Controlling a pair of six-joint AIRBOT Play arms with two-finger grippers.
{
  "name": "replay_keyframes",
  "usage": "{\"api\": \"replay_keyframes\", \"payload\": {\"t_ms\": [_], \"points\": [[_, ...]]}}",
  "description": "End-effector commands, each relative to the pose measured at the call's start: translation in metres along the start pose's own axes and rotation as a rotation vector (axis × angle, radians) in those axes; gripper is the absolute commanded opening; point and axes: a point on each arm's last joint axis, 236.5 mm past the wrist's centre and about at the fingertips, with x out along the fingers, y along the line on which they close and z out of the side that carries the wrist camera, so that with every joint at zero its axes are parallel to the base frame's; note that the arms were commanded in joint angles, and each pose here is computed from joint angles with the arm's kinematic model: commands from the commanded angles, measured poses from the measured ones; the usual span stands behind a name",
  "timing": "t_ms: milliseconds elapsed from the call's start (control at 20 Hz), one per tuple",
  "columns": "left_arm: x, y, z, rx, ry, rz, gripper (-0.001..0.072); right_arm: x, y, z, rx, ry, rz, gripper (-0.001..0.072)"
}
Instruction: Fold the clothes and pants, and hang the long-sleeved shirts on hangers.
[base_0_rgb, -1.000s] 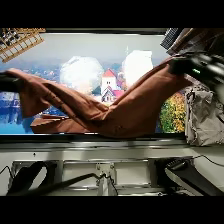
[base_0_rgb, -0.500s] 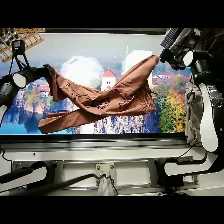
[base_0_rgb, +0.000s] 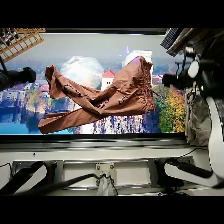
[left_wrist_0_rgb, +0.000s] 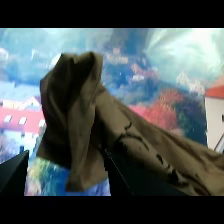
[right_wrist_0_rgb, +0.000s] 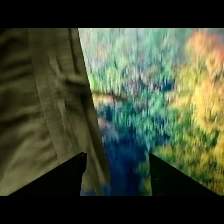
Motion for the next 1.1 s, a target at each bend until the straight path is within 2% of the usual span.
{"api": "replay_keyframes", "payload": {"t_ms": [0, 150, 300, 900, 1000, 1050], "points": [[-0.016, 0.006, -0.031, -0.032, 0.080, 0.012, 0.0467, 0.004, 0.008, -0.082, 0.123, 0.055, 0.079, 0.0447], [-0.008, 0.002, -0.054, -0.061, 0.122, -0.009, 0.0466, 0.019, 0.024, -0.121, 0.329, -0.002, 0.200, 0.0447], [-0.002, 0.002, -0.068, -0.077, 0.150, -0.015, 0.0466, 0.043, 0.036, -0.133, 0.425, 0.006, 0.260, 0.0449], [0.016, 0.007, -0.073, -0.097, 0.158, -0.009, 0.0467, 0.095, 0.040, -0.097, 0.534, -0.023, 0.265, 0.0446], [0.021, 0.003, -0.075, -0.123, 0.166, -0.028, 0.0467, 0.097, 0.040, -0.087, 0.535, -0.047, 0.268, 0.0386], [0.023, 0.000, -0.075, -0.139, 0.166, -0.040, 0.0468, 0.097, 0.040, -0.083, 0.536, -0.061, 0.270, 0.0384]]}}
